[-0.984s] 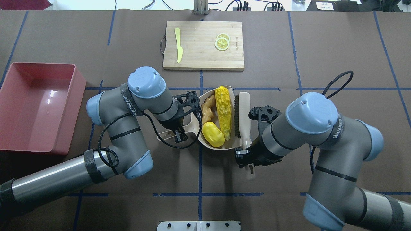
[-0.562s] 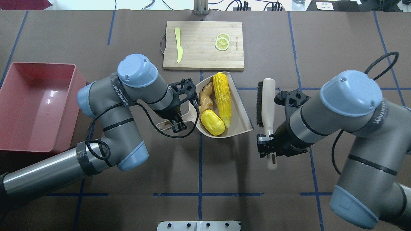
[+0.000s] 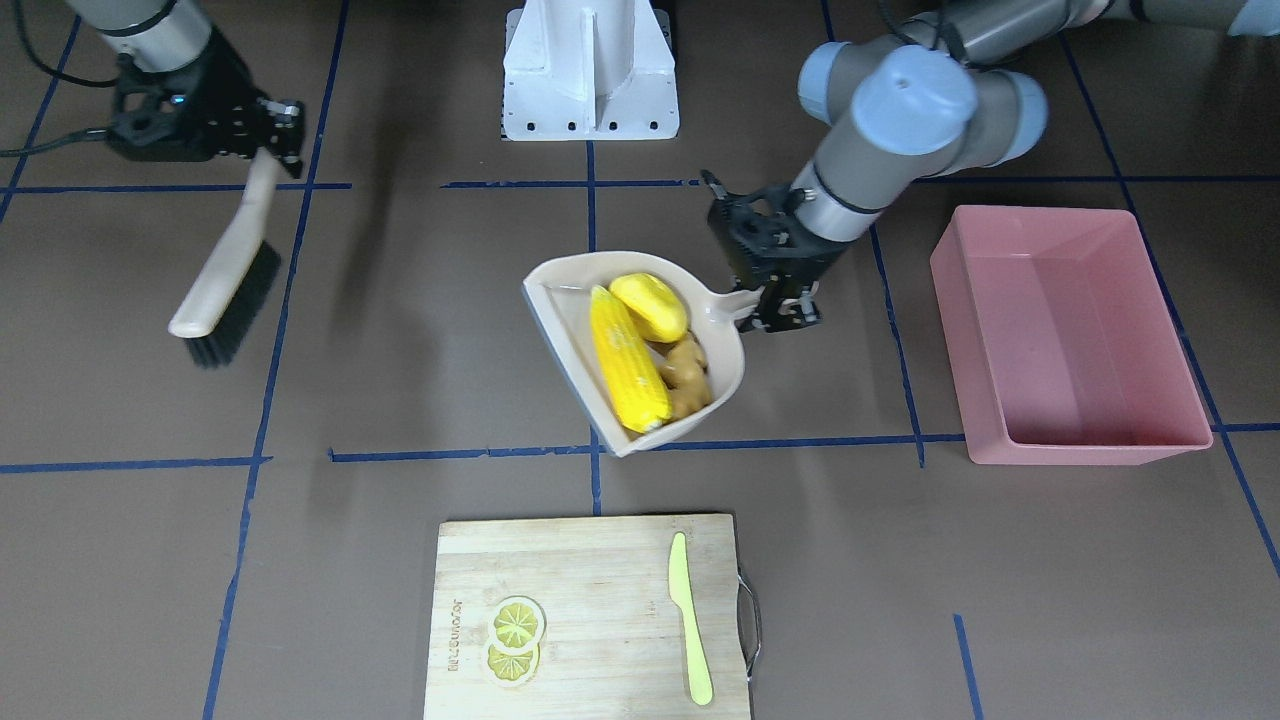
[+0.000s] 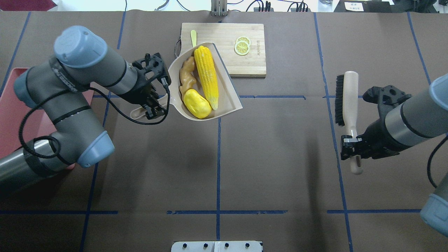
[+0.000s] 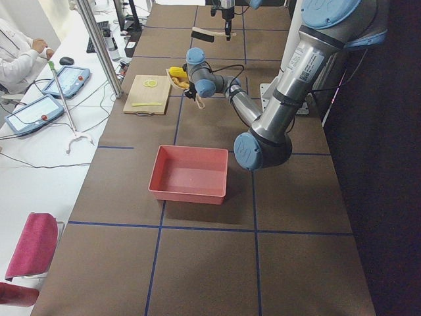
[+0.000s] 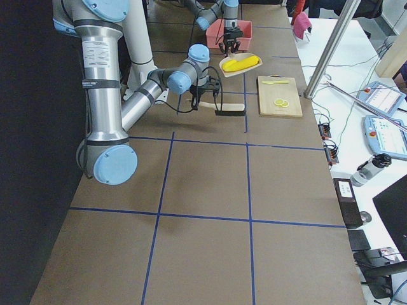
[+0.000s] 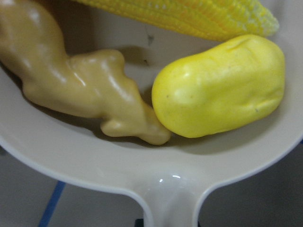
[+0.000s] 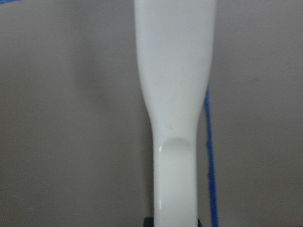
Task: Sweep and dump trash into bin
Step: 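Lift the dustpan toward the pink bin with the left gripper while the right withdraws, then tip the dustpan over the pink bin with the left gripper to dump the items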
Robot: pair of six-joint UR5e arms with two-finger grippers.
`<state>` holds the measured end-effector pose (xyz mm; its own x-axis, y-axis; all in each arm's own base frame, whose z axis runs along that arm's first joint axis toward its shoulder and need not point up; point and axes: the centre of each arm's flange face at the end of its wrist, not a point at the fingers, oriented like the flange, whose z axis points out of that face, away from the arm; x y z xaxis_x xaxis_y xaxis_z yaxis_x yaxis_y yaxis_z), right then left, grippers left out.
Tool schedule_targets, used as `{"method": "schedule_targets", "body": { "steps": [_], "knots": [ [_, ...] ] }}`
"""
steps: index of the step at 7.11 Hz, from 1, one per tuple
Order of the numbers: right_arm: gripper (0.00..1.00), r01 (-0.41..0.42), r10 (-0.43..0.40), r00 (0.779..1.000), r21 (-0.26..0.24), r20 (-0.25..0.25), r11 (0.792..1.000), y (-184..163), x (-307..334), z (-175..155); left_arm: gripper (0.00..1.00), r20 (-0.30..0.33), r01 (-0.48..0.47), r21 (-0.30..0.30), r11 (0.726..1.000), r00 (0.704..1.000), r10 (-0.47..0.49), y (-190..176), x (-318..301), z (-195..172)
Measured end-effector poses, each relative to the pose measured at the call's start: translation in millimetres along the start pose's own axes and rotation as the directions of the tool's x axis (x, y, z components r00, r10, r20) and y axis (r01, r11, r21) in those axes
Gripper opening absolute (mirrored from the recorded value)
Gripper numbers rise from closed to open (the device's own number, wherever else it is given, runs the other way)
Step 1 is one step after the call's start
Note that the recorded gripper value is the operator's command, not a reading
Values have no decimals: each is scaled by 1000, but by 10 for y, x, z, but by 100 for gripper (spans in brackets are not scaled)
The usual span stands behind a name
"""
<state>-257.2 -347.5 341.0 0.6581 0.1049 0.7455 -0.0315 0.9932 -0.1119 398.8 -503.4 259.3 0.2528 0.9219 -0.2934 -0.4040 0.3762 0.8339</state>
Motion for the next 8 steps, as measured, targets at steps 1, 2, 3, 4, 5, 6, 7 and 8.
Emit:
{"method": "schedule_targets", "body": {
  "steps": [1,2,3,4,5,6,7,8],
  "knots": [
    [0,33,-32,998,8,-45,999,-64,398,-15,0,16,4,2,1000,1000,-5,303,-285,-294],
    [0,63,-62,994,7,-86,998,-95,769,-32,0,26,-17,-5,1000,999,18,656,-577,-566],
    [0,95,-95,987,-3,-128,995,-95,1166,-38,0,51,-62,-26,998,997,63,1150,-920,-847],
    [0,119,-119,981,-10,-152,993,-92,1488,-23,0,79,-120,-58,991,989,125,1634,-1200,-1075],
    [0,132,-131,978,-10,-162,991,-115,1733,34,0,104,-181,-95,979,976,191,2087,-1426,-1282],
    [0,136,-135,977,-6,-165,991,-142,1899,106,0,127,-236,-133,963,959,253,2514,-1614,-1493],
    [0,135,-134,977,-4,-166,991,-153,2014,166,0,142,-279,-172,945,942,304,2928,-1781,-1689],
    [0,133,-132,977,-3,-168,991,-158,2084,202,0,152,-306,-204,930,929,338,3265,-1915,-1849]
  ]
}}
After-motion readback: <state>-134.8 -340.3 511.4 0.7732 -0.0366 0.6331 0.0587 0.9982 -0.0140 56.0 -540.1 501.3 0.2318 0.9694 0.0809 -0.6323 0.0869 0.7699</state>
